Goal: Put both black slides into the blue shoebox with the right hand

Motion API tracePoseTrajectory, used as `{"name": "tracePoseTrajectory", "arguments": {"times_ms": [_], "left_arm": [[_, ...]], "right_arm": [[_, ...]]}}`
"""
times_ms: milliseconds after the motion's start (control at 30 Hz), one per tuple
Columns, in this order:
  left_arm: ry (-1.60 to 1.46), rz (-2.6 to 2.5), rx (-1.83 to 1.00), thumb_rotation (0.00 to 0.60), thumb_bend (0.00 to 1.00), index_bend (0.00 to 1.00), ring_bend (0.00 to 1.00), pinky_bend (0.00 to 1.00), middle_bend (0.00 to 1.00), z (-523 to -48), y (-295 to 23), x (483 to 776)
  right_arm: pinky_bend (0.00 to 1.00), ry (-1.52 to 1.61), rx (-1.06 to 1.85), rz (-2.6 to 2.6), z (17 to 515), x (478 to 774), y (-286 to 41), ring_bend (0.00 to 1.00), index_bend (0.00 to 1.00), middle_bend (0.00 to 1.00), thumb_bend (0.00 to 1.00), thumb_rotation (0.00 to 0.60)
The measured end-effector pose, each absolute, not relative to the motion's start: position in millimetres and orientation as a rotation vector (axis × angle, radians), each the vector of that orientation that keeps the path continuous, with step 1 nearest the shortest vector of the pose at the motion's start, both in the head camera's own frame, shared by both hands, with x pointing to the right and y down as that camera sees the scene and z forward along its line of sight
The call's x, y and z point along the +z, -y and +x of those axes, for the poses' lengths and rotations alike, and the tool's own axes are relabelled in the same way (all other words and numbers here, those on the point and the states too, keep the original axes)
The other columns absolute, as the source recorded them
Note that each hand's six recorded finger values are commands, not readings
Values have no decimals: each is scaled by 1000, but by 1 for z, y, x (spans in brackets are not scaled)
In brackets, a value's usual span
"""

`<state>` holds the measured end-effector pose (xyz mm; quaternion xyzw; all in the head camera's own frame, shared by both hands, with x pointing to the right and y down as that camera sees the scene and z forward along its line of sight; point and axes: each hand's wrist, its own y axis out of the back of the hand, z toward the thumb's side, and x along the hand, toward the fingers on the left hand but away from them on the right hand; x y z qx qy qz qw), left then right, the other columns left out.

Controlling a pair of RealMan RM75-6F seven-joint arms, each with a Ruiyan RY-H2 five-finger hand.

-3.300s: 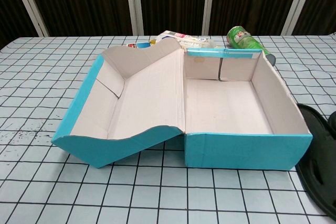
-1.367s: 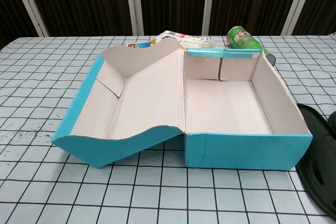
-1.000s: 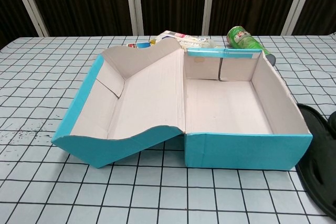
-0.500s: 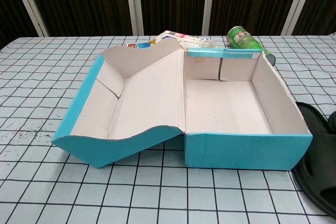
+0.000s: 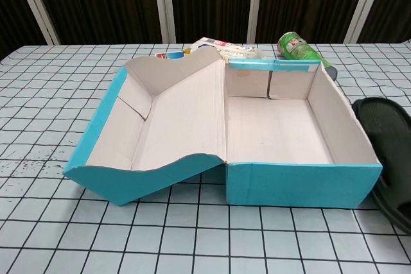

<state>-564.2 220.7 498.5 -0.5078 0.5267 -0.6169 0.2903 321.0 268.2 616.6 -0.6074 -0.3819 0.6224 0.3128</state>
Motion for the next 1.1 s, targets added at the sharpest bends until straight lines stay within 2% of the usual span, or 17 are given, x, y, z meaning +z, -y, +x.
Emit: {"name": "tracePoseTrajectory", "arguments": {"times_ms": [367, 567, 800, 1100], "left_arm": [[-1419, -1353, -1642, 600, 373, 81, 0, 92, 0, -566, -221, 497], [-1421, -1356, -1639, 600, 373, 82, 0, 92, 0, -566, -221, 496], [-1421, -1360, -1639, 600, 373, 82, 0, 92, 0, -567, -221, 497], [-1421, -1360, -1637, 600, 373, 82, 0, 92, 0, -567, -220, 497]], "right_arm": [[45, 977, 1610, -1383, 335, 555, -213, 177, 484, 387, 410, 600], [45, 1062, 1570, -1441, 325, 527, -183, 214, 512, 406, 512, 600], [44, 1333, 1471, -1845, 301, 526, -162, 253, 542, 417, 583, 600], [45, 1813, 1370, -2491, 267, 541, -135, 256, 546, 417, 587, 600]]}}
